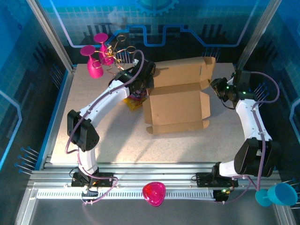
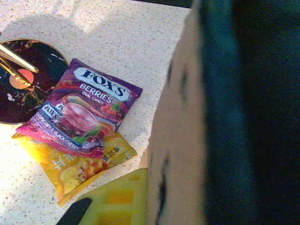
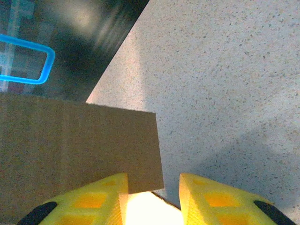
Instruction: Fold the paper box
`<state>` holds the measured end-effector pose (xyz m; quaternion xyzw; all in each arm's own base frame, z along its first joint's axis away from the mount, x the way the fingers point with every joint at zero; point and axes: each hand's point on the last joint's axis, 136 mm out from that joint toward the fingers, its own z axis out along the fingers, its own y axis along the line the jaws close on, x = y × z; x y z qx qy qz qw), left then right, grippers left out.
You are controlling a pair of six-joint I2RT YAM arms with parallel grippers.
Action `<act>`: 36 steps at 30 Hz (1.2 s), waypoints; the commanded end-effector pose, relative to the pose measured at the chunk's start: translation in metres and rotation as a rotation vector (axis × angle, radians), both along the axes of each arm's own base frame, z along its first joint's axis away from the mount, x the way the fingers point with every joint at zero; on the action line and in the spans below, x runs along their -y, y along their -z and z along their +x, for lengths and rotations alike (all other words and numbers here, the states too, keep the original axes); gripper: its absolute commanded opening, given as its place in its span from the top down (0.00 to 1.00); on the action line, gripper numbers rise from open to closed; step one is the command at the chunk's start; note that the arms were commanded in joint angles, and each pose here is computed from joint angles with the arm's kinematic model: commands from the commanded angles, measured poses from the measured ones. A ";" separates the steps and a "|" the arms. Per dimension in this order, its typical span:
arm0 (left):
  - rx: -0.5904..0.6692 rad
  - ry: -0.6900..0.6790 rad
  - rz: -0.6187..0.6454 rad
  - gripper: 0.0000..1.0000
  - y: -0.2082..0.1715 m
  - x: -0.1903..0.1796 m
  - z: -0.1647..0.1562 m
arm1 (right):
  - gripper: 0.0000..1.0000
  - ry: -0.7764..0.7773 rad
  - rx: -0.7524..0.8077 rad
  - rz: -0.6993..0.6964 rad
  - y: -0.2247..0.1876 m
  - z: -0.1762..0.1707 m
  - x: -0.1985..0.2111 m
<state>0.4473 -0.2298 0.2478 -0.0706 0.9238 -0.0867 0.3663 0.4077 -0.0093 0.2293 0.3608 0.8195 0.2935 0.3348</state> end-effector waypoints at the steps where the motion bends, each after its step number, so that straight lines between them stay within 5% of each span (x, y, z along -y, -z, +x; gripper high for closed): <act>1: 0.011 0.010 -0.035 1.00 -0.014 0.002 0.002 | 0.60 0.033 0.019 0.072 -0.005 0.010 0.011; 4: 0.007 0.012 -0.042 1.00 -0.014 0.002 0.001 | 0.56 0.023 0.020 0.075 -0.010 0.016 0.013; 7: 0.000 -0.001 -0.052 1.00 -0.015 0.000 0.002 | 0.73 0.035 0.052 0.082 -0.019 0.009 0.011; 15: -0.006 -0.004 -0.050 1.00 -0.016 -0.002 0.009 | 0.82 0.025 0.134 0.086 -0.035 -0.039 -0.035; 23: -0.007 0.012 -0.054 1.00 -0.016 0.001 0.011 | 0.82 -0.028 0.262 0.167 -0.044 0.010 -0.065; 36: -0.002 0.013 -0.046 1.00 -0.019 -0.003 0.009 | 0.72 0.031 0.210 0.126 -0.021 0.049 -0.008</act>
